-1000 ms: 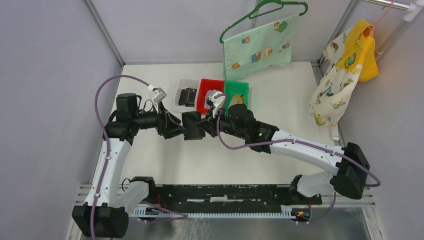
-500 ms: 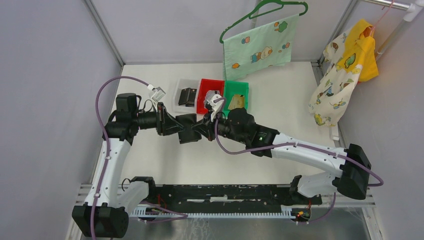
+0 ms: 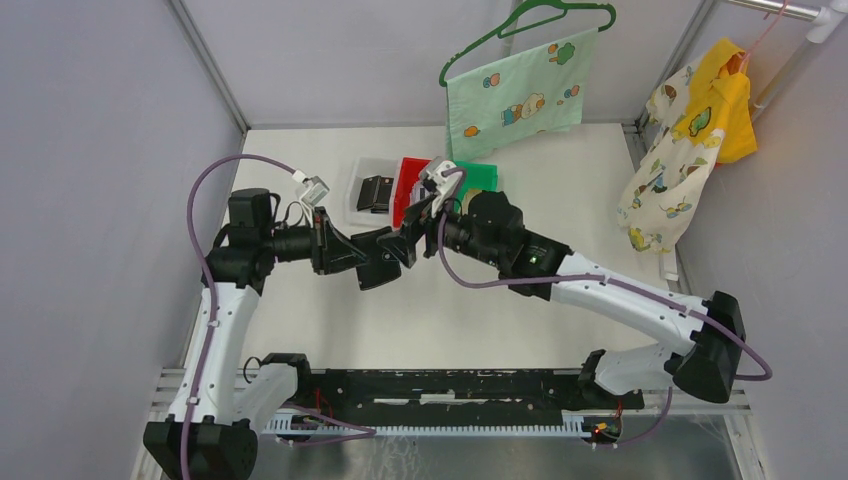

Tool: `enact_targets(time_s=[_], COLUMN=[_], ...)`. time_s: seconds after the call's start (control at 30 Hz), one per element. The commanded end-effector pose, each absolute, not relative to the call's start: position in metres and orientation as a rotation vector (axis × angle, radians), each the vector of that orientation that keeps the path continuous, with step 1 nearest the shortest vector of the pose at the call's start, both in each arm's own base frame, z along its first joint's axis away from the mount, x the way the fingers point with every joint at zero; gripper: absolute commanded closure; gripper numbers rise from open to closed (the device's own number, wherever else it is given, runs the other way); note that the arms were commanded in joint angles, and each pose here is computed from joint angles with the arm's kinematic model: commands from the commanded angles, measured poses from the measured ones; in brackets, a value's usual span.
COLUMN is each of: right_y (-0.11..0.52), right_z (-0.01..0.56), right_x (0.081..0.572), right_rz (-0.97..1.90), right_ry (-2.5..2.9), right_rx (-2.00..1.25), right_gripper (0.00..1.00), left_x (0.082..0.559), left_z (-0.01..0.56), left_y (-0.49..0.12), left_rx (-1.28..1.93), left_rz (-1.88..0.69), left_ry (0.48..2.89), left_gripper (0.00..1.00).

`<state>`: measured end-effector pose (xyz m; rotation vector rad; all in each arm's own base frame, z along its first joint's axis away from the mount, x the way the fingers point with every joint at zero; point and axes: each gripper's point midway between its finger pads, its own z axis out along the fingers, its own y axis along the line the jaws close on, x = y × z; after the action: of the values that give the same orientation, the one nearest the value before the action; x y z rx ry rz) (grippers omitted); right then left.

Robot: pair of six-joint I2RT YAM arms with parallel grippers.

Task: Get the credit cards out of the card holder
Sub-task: Open the card holder.

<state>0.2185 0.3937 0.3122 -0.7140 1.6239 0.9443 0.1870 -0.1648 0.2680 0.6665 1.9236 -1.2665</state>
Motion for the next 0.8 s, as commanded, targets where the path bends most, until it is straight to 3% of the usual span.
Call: enact_targets(time_s=[0.0, 0.47, 0.77], right_y=[0.383, 0.406, 0.410], right_z=[0.354, 0.342, 0.329], right_x=[0.222, 0.186, 0.173], right_rz=[1.025, 1.318, 1.416], right_ry=[1.535, 1.535, 1.546], right_rx=[-0.779, -1.094, -1.128], right_gripper=[0.14, 0.13, 0.28], left_x=[0.168, 0.146, 0.136], left_z=[0.302, 0.316, 0.322], left_y=[-0.170, -0.171, -0.171], left_rx=[0.799, 0.947, 1.010], left_rz=[-1.298, -1.296, -1.288], left_ry=[1.789, 1.690, 1.645], left_gripper=[0.98, 0.98, 0.98])
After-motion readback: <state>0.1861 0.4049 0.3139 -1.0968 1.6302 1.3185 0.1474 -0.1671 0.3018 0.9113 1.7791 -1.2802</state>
